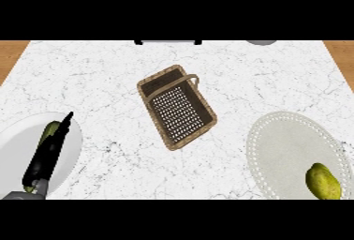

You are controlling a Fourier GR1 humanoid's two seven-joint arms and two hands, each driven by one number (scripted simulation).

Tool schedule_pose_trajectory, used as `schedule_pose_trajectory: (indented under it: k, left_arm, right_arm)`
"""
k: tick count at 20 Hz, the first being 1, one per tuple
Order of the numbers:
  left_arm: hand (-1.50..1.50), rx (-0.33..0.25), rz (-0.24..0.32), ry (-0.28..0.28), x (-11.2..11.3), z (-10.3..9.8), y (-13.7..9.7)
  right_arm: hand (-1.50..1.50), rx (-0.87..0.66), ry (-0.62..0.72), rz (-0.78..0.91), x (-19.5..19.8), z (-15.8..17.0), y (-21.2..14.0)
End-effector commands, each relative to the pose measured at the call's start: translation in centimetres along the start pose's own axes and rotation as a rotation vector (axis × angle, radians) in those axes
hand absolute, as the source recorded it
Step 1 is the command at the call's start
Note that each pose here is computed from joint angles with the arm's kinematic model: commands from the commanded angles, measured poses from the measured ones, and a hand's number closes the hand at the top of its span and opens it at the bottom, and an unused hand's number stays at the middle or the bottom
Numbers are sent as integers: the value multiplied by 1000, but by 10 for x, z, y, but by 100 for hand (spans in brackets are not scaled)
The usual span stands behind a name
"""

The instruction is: Pick the pear from the placemat and place it in the basket

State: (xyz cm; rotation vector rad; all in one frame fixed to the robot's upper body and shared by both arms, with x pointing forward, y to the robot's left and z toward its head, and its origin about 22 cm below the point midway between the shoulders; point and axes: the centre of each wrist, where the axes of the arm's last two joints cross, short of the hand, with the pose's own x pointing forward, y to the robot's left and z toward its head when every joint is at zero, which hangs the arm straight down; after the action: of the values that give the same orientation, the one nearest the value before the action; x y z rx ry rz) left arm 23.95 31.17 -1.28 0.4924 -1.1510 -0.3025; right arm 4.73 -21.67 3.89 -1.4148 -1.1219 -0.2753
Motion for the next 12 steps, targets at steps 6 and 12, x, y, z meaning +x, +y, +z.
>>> schedule_pose_trajectory:
  k: [6, 12]
  left_arm:
    - [0, 3, 9, 3, -7, -14, -11]
    - [0, -2, 5, 6, -1, -11, -12]
  right_arm:
    - [-150, 13, 6, 12, 6, -9, 38]
    - [-150, 45, 37, 25, -5, -11, 49]
